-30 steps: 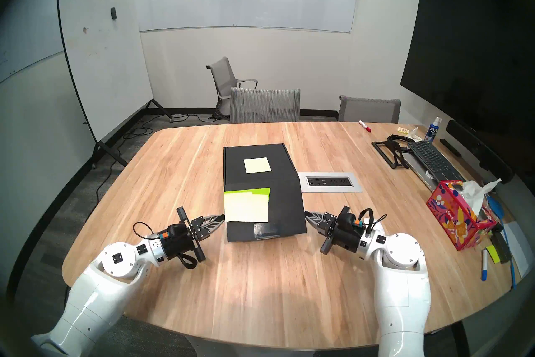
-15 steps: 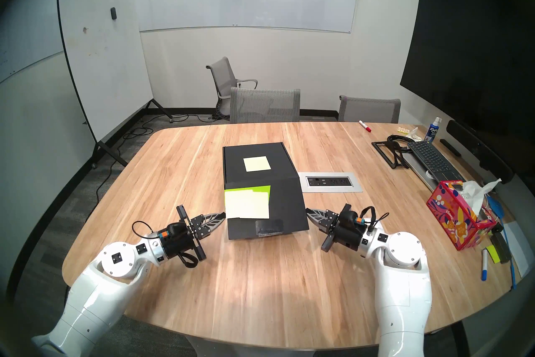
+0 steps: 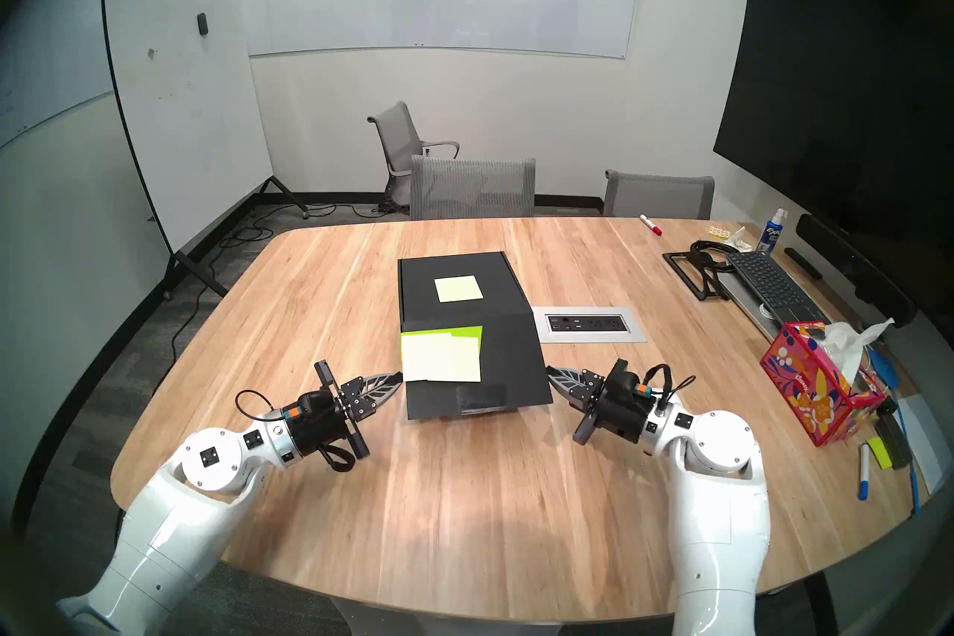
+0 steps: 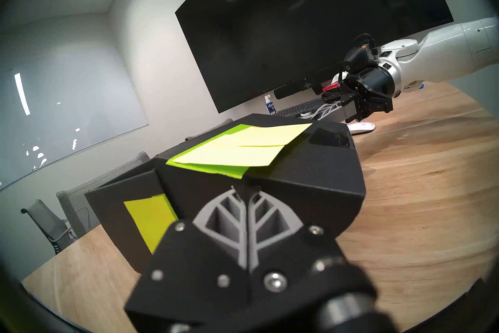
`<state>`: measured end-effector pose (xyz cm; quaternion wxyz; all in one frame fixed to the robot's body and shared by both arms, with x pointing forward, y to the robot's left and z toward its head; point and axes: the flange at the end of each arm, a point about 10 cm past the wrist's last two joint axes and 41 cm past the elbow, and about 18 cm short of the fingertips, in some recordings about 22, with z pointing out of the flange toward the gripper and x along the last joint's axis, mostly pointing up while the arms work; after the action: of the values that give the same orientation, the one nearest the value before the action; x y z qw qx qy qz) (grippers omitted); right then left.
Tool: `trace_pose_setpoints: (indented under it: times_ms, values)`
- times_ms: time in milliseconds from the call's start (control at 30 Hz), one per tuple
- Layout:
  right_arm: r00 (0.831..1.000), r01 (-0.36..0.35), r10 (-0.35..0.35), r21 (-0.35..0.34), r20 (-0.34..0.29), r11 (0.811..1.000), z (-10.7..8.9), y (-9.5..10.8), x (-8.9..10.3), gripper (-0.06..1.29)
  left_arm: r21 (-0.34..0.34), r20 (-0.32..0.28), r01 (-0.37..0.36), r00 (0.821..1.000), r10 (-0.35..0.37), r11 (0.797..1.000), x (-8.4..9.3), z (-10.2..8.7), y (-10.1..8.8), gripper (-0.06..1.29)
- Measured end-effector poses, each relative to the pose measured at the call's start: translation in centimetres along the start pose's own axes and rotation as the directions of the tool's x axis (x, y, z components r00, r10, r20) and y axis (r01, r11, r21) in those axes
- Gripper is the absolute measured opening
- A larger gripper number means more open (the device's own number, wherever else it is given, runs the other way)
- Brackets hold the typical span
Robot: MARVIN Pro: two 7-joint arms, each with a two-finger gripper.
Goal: Open the box and place the mouse inside
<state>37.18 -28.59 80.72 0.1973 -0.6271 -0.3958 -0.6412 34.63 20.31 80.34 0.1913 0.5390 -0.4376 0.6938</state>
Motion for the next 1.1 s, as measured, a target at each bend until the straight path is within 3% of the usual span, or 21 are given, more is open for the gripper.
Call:
trace_pose_setpoints:
  times_ms: [1100]
  values:
    - [1.0,0.015,-0.016,-0.028,-0.018,0.999,-0.4,0.3,1.5,-0.03,0.018,-0.034,-0.009,0.999,0.01,1.0,1.4,0.6,-0.4,-0.02]
